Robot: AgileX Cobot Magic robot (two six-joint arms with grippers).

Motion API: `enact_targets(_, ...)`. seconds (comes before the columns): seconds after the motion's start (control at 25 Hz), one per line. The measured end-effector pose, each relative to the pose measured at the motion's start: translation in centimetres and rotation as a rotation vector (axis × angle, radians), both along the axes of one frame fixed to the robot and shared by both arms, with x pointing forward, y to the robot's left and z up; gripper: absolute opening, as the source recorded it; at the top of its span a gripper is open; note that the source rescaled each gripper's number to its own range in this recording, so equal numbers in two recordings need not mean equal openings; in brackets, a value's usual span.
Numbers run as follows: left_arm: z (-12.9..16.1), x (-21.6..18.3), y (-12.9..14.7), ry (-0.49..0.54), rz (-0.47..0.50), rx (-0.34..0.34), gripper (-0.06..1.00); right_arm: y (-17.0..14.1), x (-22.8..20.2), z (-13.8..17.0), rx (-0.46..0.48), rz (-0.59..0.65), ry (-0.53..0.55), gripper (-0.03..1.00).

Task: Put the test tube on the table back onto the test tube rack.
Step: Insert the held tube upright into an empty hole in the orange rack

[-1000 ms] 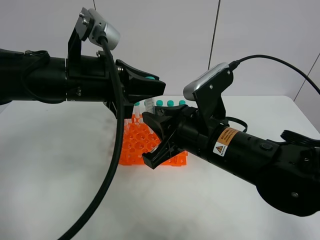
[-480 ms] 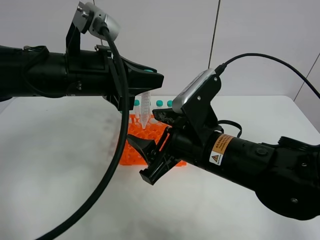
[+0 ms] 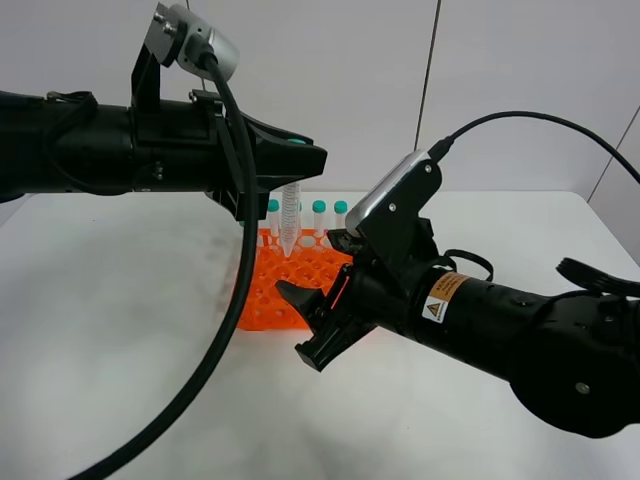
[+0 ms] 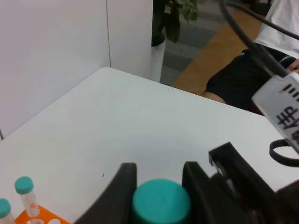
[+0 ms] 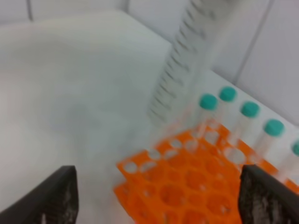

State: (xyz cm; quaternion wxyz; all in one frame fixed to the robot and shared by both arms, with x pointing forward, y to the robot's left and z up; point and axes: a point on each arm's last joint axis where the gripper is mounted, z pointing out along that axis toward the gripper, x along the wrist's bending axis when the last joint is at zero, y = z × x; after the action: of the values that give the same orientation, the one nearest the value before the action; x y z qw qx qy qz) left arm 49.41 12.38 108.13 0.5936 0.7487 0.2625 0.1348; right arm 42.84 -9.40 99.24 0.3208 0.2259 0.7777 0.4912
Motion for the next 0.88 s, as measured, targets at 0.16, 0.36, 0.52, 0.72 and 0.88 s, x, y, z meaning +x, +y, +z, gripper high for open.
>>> enact_targets(0.16, 0.0, 0.1, 0.1, -0.001, 0.015, 0.007, 0.00, -0.7, 0.4, -0.2, -0.079, -0.066, -0.026, 0.83)
enact_targets(0.36, -0.1, 0.2, 0.1, -0.002, 0.024, 0.011, 0.00, -1.7, 0.9, -0.8, -0.169, -0.171, -0.002, 0.83)
enact_targets(0.52, -0.1, 0.2, 0.1, -0.001, 0.024, 0.011, 0.00, -3.6, 1.7, -1.4, -0.222, -0.314, 0.079, 0.79)
enact_targets(0.72, -0.1, 0.2, 0.1, -0.001, 0.025, 0.011, 0.00, -6.8, 3.0, -2.4, -0.251, -0.517, 0.232, 0.78)
enact_targets(0.88, -0.1, 0.2, 0.1, -0.001, 0.025, 0.011, 0.00, -8.6, 3.4, -3.1, -0.309, -0.566, 0.319, 0.78)
